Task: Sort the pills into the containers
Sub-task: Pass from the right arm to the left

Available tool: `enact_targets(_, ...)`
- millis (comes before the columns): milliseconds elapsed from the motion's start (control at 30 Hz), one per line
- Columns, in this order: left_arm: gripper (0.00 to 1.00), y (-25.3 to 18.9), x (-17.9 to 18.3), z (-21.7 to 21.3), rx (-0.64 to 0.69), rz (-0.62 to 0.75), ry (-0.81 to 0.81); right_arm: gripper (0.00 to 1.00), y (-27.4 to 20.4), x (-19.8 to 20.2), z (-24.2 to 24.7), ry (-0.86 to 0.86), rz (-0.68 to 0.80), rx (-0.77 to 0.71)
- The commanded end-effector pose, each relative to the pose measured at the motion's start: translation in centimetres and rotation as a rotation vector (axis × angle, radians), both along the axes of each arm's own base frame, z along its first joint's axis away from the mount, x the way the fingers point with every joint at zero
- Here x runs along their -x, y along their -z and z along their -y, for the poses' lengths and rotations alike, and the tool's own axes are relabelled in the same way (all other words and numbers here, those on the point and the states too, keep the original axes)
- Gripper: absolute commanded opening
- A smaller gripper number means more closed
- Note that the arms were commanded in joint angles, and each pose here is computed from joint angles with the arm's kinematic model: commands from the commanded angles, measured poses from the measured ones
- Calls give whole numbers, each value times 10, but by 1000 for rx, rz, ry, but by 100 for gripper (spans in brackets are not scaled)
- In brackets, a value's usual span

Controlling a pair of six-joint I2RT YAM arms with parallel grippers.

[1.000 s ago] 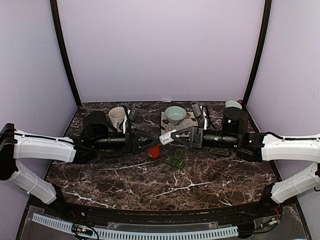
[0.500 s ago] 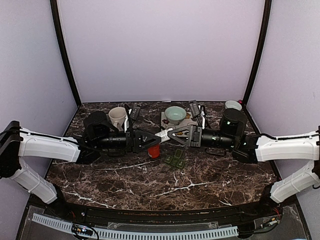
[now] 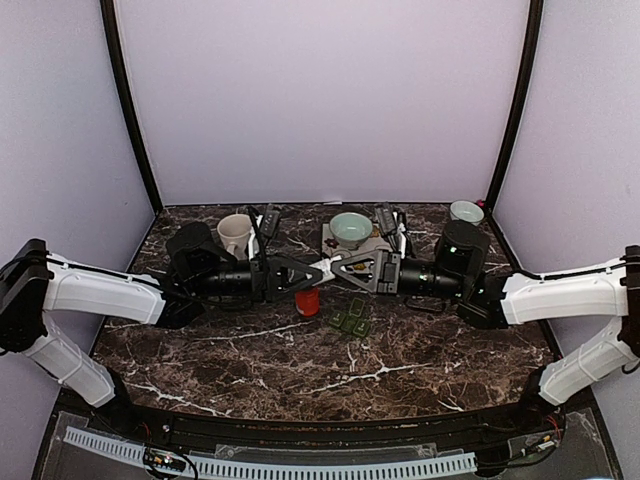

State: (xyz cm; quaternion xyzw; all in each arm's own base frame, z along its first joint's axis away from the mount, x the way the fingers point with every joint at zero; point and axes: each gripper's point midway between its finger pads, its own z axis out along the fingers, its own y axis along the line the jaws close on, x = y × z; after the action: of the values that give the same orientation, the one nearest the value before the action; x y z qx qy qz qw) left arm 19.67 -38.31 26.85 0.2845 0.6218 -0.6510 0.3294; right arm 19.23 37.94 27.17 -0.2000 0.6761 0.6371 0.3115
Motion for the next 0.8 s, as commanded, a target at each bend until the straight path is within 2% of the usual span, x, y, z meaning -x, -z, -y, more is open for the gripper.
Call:
enact_targets(0, 58, -19, 2, -2, 57, 37, 15, 4, -9, -1, -1, -12, 16, -53)
enact_targets(200, 49, -21, 2, -2, 65, 41, 19, 4, -7, -2, 0, -7, 7, -61)
enact_targets(367, 46, -19, 3, -1, 73, 29, 28, 3, -9, -5, 2, 5, 4, -74)
enact_targets(767, 62, -20, 3, -4, 73, 29, 16, 2, -12, -9, 0, 12, -4, -89)
